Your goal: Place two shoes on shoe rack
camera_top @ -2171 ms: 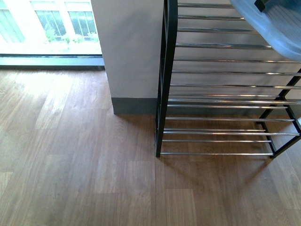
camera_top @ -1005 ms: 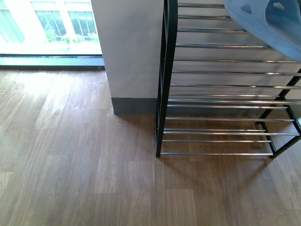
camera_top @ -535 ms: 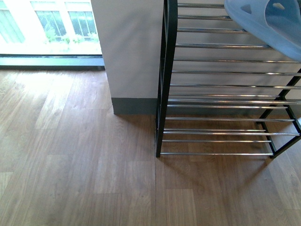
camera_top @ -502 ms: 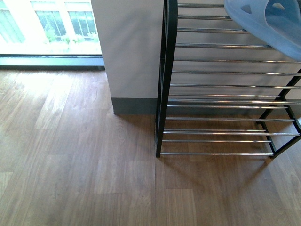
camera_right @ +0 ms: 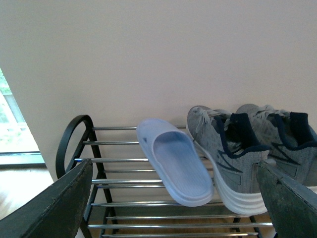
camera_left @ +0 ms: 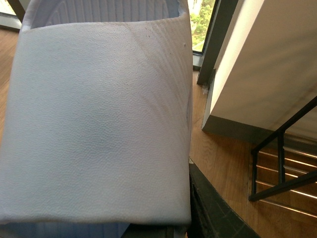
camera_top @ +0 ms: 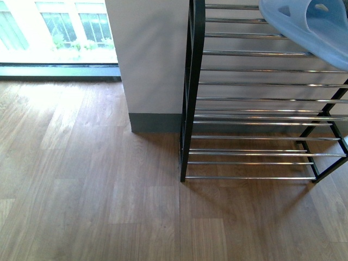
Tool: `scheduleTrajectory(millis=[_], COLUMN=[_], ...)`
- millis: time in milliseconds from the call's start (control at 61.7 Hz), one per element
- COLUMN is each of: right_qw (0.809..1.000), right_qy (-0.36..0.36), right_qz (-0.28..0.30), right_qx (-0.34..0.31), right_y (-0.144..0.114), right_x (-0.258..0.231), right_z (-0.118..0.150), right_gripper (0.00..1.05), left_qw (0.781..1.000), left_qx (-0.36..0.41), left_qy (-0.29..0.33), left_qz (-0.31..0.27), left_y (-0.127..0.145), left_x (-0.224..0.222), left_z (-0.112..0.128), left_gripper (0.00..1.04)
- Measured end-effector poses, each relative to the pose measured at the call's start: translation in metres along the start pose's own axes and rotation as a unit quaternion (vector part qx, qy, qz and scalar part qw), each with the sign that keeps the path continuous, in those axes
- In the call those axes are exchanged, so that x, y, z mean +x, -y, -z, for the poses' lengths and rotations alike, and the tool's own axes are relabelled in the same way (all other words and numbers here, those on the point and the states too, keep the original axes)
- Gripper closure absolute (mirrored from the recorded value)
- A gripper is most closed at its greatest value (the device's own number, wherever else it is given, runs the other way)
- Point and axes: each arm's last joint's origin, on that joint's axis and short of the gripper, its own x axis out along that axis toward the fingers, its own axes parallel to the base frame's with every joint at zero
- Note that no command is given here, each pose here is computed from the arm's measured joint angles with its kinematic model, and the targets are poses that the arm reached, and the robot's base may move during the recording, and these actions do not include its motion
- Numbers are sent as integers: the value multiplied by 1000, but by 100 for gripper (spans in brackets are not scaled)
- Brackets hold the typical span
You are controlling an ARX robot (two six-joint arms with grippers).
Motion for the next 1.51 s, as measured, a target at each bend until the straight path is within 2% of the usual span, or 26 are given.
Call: scheduleTrajectory(millis=[49, 113, 227, 340, 551, 972, 1410, 1507], right_qw=[999, 997, 997, 996, 997, 997, 997, 997], right_qy=[-10, -14, -16, -19, -14, -14, 1, -15], right_qz=[-32, -77, -78, -86, -76, -76, -77, -77], right_qx=[-7, -14, -17, -19, -18, -19, -18, -19], right_y=[1, 4, 9, 20, 24, 27, 28, 29], right_x=[-1, -6, -11, -16, -22, -35, -42, -47], right_z=[2, 13, 23, 37, 48, 65, 71, 74], right_gripper=[16, 32, 48, 70, 102, 103, 103, 103], left_qw=[1000, 1000, 1000, 1000, 1000, 1000, 1000, 1000], left_qx=[0, 0, 0, 0, 0, 0, 0, 0], left_qy=[0, 0, 0, 0, 0, 0, 0, 0], left_qz=[1, 0, 0, 0, 1, 0, 0, 0], left_y=[0, 0, 0, 0, 0, 0, 0, 0], left_x=[0, 0, 0, 0, 0, 0, 0, 0], left_z=[0, 0, 0, 0, 0, 0, 0, 0], left_gripper=[103, 103, 103, 103, 103, 103, 103, 103])
